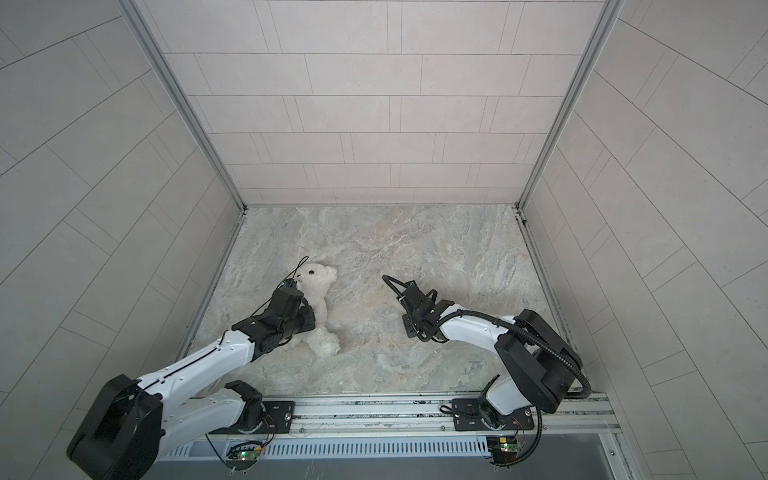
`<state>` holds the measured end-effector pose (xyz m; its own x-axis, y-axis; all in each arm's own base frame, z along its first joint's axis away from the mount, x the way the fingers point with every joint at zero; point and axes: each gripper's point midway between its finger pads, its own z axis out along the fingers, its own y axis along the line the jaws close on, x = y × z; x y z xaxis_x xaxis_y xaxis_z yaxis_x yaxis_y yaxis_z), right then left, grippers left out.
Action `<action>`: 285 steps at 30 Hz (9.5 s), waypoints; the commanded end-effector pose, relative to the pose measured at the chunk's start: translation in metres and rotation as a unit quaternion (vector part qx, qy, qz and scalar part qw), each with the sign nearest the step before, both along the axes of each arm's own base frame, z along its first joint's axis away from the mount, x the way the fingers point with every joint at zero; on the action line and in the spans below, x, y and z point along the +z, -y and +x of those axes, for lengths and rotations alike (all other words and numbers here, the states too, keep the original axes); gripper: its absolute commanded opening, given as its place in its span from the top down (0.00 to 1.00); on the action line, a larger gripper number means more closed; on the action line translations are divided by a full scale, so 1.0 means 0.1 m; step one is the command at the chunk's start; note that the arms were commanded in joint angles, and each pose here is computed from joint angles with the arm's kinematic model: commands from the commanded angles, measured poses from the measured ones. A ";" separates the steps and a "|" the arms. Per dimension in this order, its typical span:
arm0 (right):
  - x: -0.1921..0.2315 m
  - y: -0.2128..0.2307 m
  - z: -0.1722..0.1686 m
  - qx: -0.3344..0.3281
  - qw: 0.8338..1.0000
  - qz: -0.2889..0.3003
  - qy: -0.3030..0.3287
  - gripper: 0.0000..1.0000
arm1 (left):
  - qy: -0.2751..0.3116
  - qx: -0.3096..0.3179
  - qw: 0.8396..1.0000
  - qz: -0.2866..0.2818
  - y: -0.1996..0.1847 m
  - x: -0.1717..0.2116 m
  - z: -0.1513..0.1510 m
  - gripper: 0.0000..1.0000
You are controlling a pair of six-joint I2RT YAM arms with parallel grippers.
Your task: Dress the teddy bear
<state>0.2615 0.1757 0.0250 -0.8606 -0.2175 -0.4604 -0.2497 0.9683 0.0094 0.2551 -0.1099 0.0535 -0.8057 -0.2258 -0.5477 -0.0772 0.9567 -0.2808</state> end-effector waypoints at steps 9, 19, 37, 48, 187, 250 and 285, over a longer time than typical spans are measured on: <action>0.22 -0.46 0.58 -0.044 0.996 0.064 0.040 0.73 | 0.020 -0.089 0.996 0.023 0.27 0.17 -0.18 0.89; 0.38 -0.52 0.70 -0.049 0.993 0.102 0.042 0.55 | 0.023 -0.143 0.988 0.047 0.53 0.15 -0.28 0.87; 0.91 0.05 0.41 -0.024 0.994 0.060 0.093 0.33 | 0.007 -0.166 0.984 0.066 0.62 0.33 -0.37 0.24; 0.89 0.15 0.38 0.009 0.998 0.012 0.067 0.29 | -0.024 -0.146 0.986 0.070 0.68 0.44 -0.22 0.13; 0.99 -0.34 -0.14 0.211 0.948 0.165 0.171 1.00 | 0.001 -0.321 0.945 -0.060 1.61 0.33 -0.71 1.00; 1.29 -0.99 -0.06 0.180 0.929 0.279 0.163 1.00 | 0.056 -0.320 0.946 -0.027 1.61 0.20 -0.59 1.00; 1.27 -0.04 -0.09 0.006 0.975 0.167 0.145 0.61 | 0.048 -0.338 0.940 -0.012 1.61 -0.05 -0.61 1.00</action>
